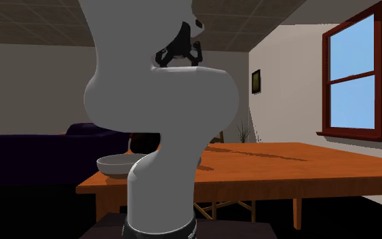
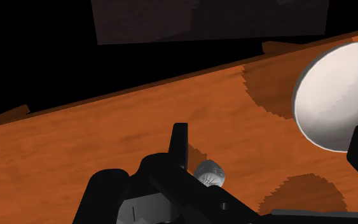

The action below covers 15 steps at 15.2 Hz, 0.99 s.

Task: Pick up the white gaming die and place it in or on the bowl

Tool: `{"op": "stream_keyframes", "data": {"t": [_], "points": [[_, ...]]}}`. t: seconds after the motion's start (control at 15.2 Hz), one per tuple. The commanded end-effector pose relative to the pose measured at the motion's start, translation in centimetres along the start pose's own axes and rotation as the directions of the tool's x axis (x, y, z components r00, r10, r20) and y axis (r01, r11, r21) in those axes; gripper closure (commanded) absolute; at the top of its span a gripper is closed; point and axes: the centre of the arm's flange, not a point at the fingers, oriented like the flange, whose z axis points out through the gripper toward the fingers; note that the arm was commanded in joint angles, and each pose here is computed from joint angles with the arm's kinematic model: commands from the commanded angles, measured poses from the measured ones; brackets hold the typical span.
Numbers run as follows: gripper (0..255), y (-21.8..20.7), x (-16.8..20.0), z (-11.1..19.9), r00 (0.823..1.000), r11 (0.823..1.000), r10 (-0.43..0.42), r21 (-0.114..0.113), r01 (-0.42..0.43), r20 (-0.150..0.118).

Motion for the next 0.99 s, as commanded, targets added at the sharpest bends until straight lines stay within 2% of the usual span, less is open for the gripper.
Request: {"op": "stream_keyframes", "data": {"t": [0.0,0.92], "points": [[0,0.0,0.0,0.0,1.0,1.0,0.0,0.0,0.0,0.0],[0,1.0,12.5,12.9,0.997,0.998,-0.06,0.003,0.061,-0.041]]}}
